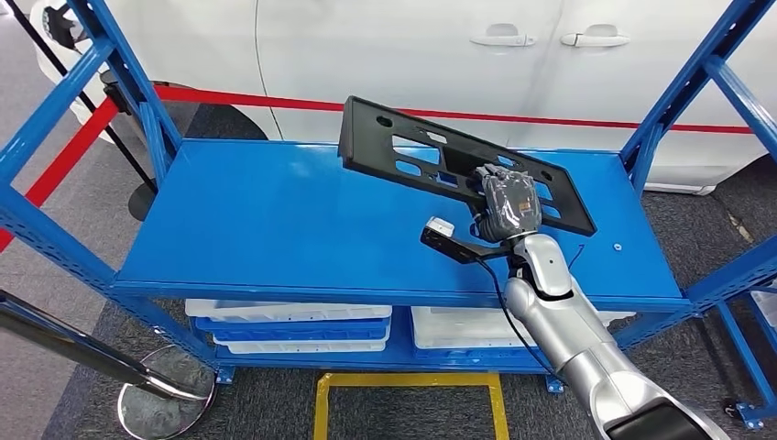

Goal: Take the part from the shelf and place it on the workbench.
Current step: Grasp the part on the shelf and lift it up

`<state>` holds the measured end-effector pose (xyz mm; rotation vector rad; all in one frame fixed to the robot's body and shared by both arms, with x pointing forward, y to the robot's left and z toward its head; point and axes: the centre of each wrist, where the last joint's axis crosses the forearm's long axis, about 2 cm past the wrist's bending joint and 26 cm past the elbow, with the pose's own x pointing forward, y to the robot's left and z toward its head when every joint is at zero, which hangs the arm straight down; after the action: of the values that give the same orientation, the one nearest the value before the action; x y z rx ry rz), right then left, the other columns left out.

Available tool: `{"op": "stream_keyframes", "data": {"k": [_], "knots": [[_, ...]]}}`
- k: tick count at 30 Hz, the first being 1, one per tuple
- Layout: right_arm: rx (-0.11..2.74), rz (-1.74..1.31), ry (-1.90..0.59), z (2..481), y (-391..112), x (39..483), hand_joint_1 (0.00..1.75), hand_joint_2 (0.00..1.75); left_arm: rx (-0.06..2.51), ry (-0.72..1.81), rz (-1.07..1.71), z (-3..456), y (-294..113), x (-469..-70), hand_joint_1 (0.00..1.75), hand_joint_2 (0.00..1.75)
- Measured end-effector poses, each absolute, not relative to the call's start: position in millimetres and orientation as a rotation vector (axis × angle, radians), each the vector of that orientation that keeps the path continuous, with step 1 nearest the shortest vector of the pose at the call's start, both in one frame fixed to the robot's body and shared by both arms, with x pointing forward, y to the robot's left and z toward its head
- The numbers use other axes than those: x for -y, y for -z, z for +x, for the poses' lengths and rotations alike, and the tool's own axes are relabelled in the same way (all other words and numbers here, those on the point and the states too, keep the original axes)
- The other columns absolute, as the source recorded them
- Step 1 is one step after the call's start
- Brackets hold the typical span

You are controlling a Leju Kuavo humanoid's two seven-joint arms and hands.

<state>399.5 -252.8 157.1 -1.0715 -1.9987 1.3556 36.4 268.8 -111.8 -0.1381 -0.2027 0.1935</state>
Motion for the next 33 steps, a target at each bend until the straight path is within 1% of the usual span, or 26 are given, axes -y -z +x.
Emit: {"op": "stream_keyframes", "data": {"k": [9, 17, 23, 25, 29, 33], "knots": [[2.082, -1.077, -1.338, 396, -173, 247, 1.75, 1.75, 0.191, -0.195, -0.145, 37, 112, -269, 0.0, 0.0], [2.159, -1.056, -1.307, 403, -203, 224, 1.75, 1.75, 0.183, -0.209, -0.15, 40, 111, -268, 0.0, 0.0], [2.194, -1.083, -1.271, 405, -217, 219, 1.75, 1.75, 0.21, -0.199, -0.17, 45, 111, -268, 0.0, 0.0], [2.181, -1.103, -1.265, 405, -218, 216, 1.75, 1.75, 0.238, -0.18, -0.204, 57, 109, -261, 0.0, 0.0], [2.17, -1.111, -1.263, 409, -219, 211, 1.75, 1.75, 0.272, -0.155, -0.274, 101, 98, -241, 0.0, 0.0], [2.172, -1.094, -1.261, 412, -220, 205, 1.75, 1.75, 0.315, -0.148, -0.325, 124, 90, -234, 0.0, 0.0]]}}
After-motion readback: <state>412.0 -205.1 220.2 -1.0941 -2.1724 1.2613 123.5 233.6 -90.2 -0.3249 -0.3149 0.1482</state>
